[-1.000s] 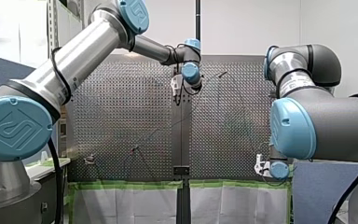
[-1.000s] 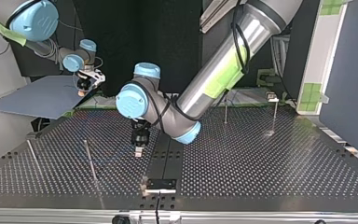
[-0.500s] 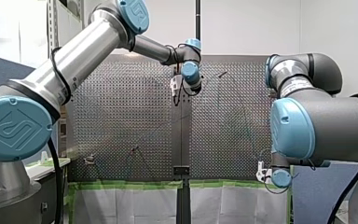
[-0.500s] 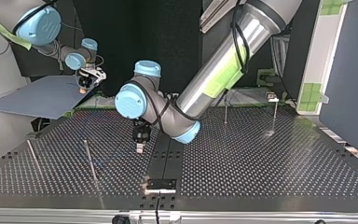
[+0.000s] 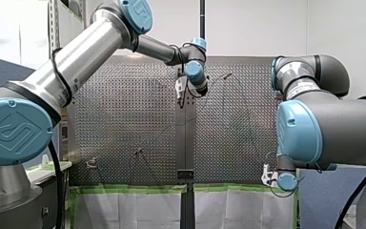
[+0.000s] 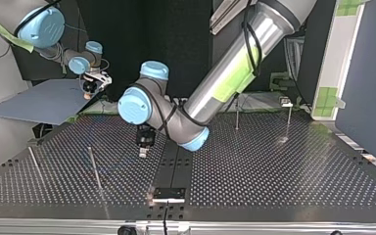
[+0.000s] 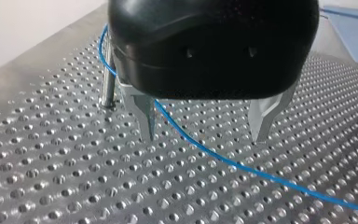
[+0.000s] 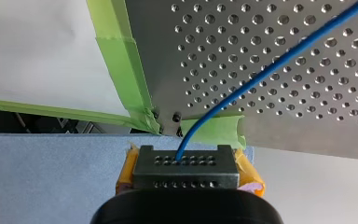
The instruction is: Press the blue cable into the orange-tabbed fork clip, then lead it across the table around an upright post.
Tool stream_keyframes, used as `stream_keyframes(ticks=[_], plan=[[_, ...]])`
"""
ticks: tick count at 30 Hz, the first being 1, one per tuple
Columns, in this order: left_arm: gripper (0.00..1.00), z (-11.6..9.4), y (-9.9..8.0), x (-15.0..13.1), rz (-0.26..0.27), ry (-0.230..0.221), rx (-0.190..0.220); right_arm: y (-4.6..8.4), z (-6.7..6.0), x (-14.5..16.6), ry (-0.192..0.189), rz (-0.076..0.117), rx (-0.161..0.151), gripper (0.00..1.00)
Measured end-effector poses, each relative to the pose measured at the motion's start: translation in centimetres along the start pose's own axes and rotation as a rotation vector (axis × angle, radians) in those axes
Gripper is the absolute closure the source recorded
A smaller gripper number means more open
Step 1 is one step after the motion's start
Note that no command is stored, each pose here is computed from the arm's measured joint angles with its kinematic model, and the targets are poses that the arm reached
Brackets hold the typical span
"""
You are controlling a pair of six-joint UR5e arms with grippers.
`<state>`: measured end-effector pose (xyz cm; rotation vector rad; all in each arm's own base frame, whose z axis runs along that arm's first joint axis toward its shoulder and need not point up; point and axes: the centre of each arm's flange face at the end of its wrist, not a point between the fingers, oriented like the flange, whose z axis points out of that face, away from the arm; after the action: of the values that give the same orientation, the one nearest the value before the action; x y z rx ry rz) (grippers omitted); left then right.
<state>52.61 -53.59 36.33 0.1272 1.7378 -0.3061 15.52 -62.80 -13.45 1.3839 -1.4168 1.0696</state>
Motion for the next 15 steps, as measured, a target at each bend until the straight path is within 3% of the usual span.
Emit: stream_keyframes(ticks=[8,15], plan=[[0.00,-1.6,-0.9,-4.0,-0.004,-0.039,0.062,-0.1,0.0,-0.1,-0.002,0.000,0.001,1.00],[0.00,-2.9,-1.8,-5.1,0.003,-0.026,0.105,-0.1,0.0,-0.1,-0.001,0.001,0.003,1.00]])
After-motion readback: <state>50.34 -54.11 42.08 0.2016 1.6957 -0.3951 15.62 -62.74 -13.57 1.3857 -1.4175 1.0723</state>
